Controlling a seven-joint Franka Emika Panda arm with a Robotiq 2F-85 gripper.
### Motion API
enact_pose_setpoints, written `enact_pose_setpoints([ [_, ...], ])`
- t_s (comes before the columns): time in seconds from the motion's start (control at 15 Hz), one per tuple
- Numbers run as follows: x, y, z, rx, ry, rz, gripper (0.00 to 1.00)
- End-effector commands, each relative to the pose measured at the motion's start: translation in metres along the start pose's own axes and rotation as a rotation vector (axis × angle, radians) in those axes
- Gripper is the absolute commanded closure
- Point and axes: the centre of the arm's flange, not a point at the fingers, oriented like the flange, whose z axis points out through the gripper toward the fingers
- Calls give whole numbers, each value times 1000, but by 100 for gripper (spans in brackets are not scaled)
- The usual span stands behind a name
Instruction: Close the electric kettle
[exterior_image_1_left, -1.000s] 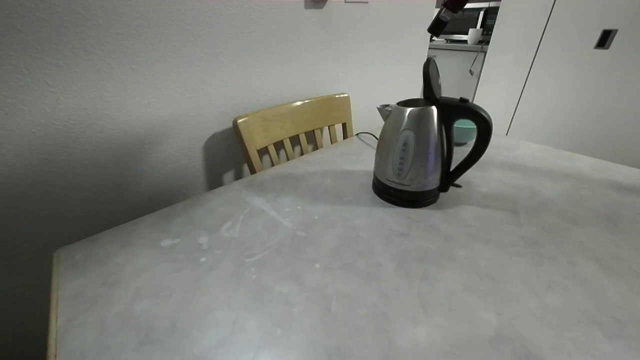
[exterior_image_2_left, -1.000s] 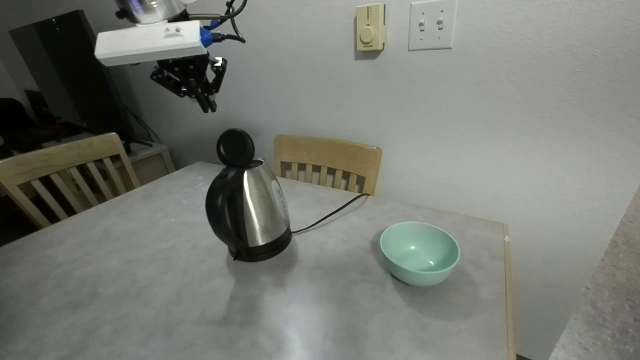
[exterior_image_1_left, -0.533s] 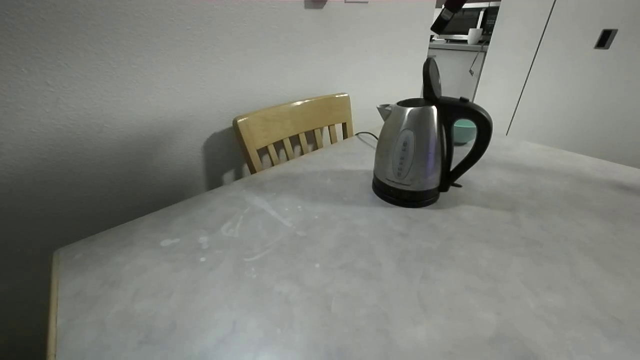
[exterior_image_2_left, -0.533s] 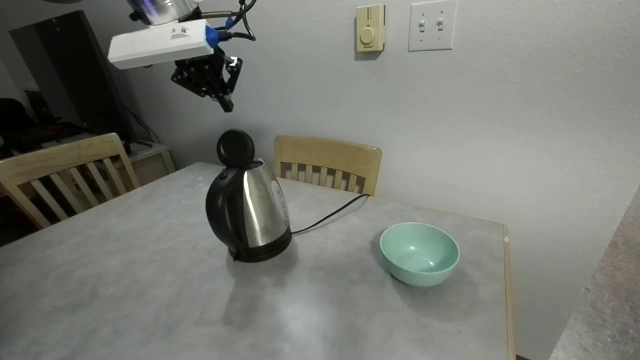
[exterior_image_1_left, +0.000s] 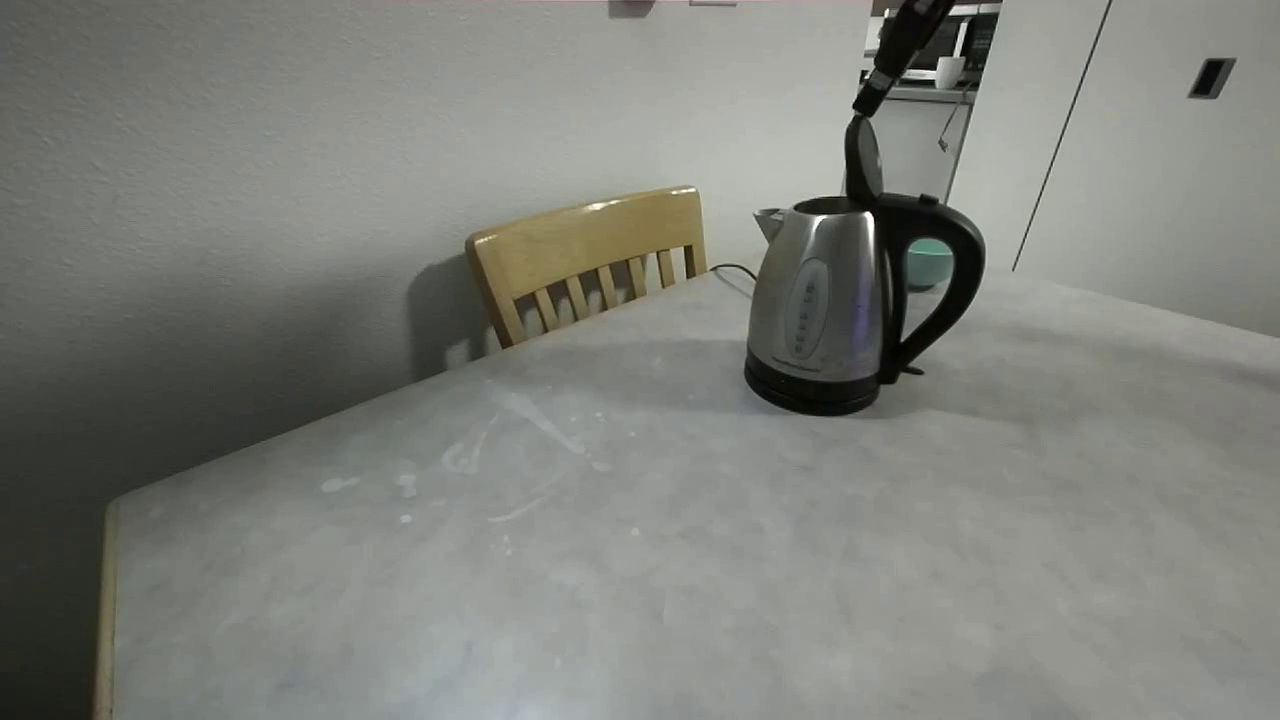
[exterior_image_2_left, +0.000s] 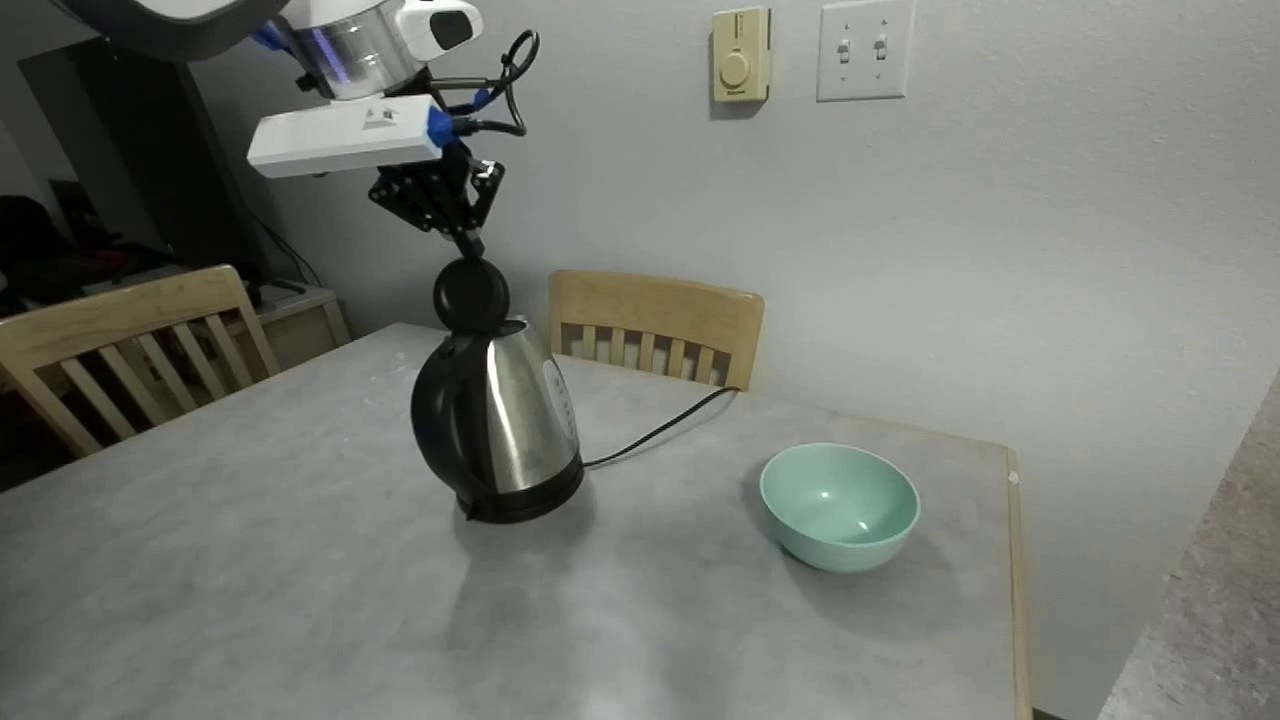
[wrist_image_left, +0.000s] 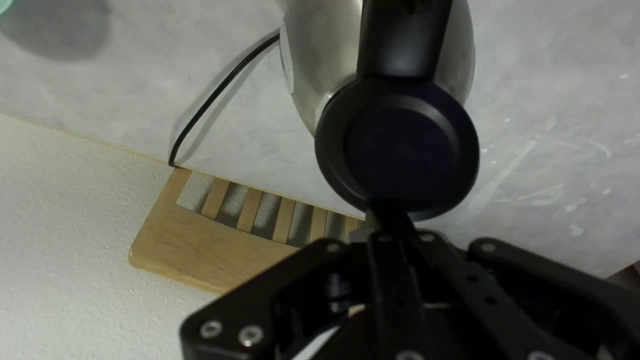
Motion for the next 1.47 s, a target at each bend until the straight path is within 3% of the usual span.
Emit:
enact_pose_setpoints([
  [0.0, 13, 6, 21, 7, -26, 5, 100],
  [0.6, 22, 10, 57, 48, -78, 25, 100],
  [1.0, 13, 12, 100, 77, -216, 44, 100],
  [1.4, 24, 7, 92, 104, -246, 16, 100],
])
